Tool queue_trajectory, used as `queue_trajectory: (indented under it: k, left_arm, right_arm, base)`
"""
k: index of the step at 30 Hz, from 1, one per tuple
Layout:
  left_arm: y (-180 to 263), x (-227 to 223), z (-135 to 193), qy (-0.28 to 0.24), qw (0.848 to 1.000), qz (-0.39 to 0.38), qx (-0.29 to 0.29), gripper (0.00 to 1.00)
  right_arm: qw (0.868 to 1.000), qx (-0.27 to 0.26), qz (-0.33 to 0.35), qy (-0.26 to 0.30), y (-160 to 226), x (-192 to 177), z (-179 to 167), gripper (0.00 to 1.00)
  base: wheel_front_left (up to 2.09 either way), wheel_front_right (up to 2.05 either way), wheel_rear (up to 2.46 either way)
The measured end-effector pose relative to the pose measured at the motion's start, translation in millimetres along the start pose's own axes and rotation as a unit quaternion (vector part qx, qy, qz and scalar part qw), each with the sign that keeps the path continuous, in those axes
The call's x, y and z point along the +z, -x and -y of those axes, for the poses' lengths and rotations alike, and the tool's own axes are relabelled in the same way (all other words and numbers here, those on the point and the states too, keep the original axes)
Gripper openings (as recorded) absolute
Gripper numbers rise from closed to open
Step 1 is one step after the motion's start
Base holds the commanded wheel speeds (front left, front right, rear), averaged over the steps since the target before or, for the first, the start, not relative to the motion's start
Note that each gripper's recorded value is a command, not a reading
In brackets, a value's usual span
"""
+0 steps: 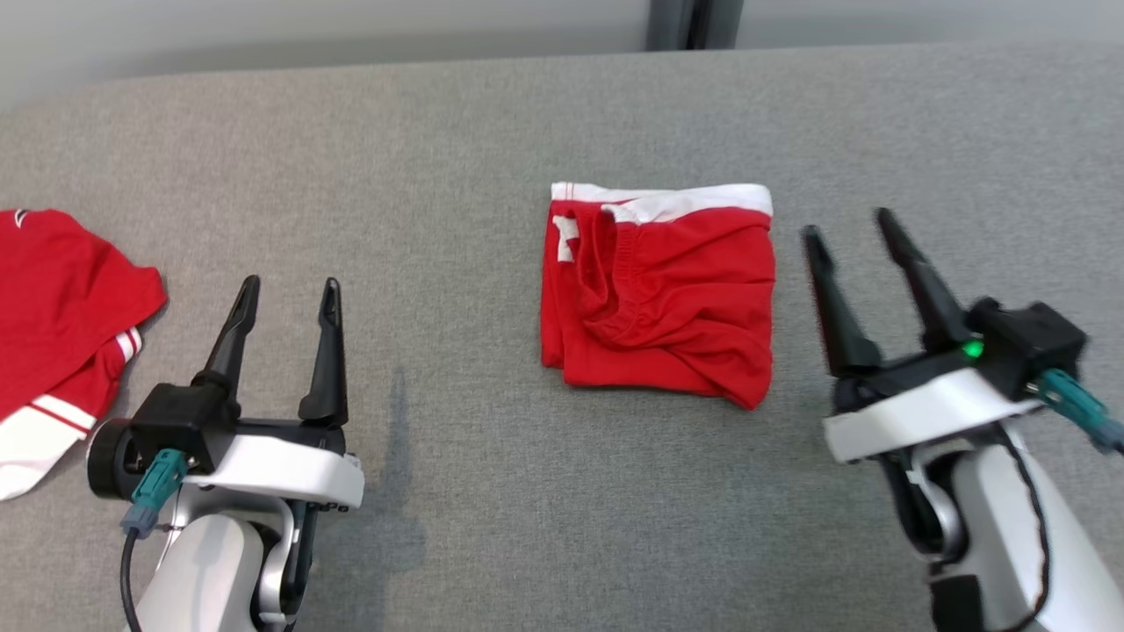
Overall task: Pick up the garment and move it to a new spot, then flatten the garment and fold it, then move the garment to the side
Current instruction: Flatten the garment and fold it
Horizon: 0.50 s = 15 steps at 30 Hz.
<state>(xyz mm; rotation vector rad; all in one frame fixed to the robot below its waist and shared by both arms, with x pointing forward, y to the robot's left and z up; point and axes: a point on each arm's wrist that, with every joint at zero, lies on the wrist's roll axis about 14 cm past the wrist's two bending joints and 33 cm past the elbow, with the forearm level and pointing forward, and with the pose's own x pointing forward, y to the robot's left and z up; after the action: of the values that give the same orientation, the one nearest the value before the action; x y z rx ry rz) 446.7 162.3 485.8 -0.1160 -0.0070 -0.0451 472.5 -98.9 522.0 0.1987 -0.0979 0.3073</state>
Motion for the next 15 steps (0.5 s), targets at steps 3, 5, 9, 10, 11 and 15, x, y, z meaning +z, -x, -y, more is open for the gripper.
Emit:
queue_trajectory:
  k: [3, 5, 9, 10, 11, 15]
  left_arm:
    - [5.1, 8.1, 0.1, -0.003, 1.000, 0.007, -0.002, 1.00]
    - [9.7, 10.2, 1.1, -0.001, 1.000, 0.006, -0.004, 1.00]
    - [19.7, 18.5, -0.6, -0.004, 1.000, 0.012, -0.004, 1.00]
    - [19.7, 18.5, -0.6, -0.004, 1.000, 0.012, -0.004, 1.00]
    - [25.4, 20.8, -1.3, -0.006, 1.000, 0.011, -0.003, 1.00]
    - [35.9, 25.2, -3.4, -0.013, 1.000, 0.011, 0.000, 1.00]
  right_arm:
    - [0.999, -0.037, 0.007, 0.021, 16.8, 13.6, 24.4, 1.00]
    - [0.998, -0.058, 0.007, 0.032, 28.6, 19.7, 36.8, 1.00]
    - [0.995, -0.086, 0.007, 0.044, 50.1, 29.4, 49.8, 1.00]
    - [0.995, -0.086, 0.007, 0.044, 50.1, 29.4, 49.8, 1.00]
    - [0.994, -0.093, 0.003, 0.048, 59.4, 31.6, 52.1, 1.00]
    - [0.994, -0.100, -0.001, 0.050, 73.4, 35.8, 51.5, 1.00]
  base:
    - [0.00, 0.00, 0.00]
    - [0.00, 0.00, 0.00]
    - [0.00, 0.00, 0.00]
    - [0.00, 0.00, 0.00]
    - [0.00, 0.00, 0.00]
    - [0.00, 0.00, 0.00]
